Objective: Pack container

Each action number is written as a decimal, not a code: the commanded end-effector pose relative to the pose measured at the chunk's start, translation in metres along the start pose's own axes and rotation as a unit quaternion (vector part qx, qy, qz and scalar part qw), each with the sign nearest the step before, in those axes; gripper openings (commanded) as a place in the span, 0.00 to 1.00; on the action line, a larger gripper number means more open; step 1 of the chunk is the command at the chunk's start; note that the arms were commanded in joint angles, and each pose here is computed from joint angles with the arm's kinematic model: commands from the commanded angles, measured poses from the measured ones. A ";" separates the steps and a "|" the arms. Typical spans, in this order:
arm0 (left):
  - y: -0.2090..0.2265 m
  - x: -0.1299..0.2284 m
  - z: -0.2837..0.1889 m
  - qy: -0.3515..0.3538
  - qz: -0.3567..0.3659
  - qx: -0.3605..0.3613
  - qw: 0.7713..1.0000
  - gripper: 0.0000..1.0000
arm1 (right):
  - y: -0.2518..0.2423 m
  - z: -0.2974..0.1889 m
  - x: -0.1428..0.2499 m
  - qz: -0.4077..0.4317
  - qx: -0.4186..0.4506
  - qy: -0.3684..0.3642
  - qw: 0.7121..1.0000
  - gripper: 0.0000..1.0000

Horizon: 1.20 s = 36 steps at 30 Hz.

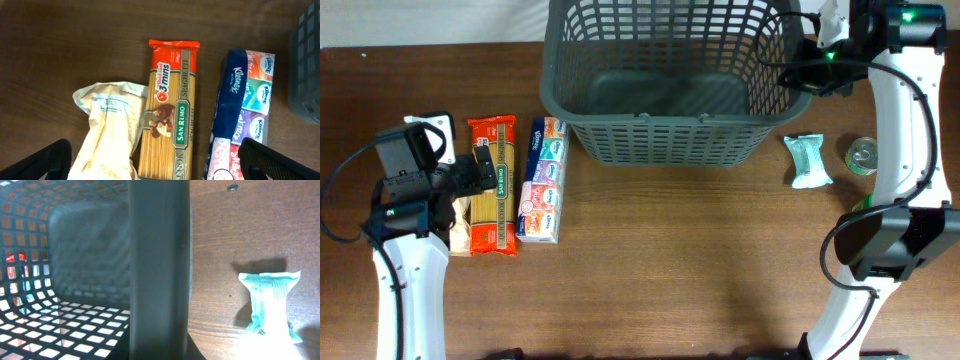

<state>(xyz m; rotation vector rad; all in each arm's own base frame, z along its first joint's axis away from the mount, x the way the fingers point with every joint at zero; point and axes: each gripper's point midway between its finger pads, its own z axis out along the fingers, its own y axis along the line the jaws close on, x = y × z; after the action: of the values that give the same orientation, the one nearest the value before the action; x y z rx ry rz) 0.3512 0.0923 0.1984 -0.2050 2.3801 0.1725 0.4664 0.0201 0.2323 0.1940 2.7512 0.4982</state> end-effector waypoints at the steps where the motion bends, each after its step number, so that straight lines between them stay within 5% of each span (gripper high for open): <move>1: 0.000 -0.004 -0.001 -0.004 -0.007 0.004 1.000 0.99 | -0.032 0.010 0.009 0.036 0.072 0.024 0.996 0.07; 12: 0.000 -0.004 -0.001 -0.004 -0.007 0.004 1.000 0.99 | -0.036 0.010 -0.008 -0.015 0.083 -0.008 0.996 0.08; 15: 0.000 -0.004 -0.001 -0.004 -0.007 0.004 1.000 0.99 | -0.027 0.007 -0.008 -0.016 0.063 -0.010 0.998 0.39; 22: 0.000 -0.005 -0.001 -0.005 -0.007 0.004 1.000 0.99 | 0.032 -0.078 -0.025 -0.061 -0.020 -0.121 0.991 0.80; 29: -0.026 0.010 -0.003 0.023 -0.009 0.078 0.997 0.99 | 0.047 -0.191 -0.029 -0.083 0.009 -0.264 0.961 0.88; 36: -0.082 0.026 -0.022 0.058 -0.022 0.241 0.968 0.99 | -0.020 -0.259 -0.013 0.037 0.091 -0.333 0.938 0.99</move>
<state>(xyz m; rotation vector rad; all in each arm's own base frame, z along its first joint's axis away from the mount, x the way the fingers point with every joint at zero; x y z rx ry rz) 0.3341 0.0425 0.1814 -0.1093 2.4831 -0.1731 0.3961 -0.0322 0.4648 0.1996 2.1221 0.2389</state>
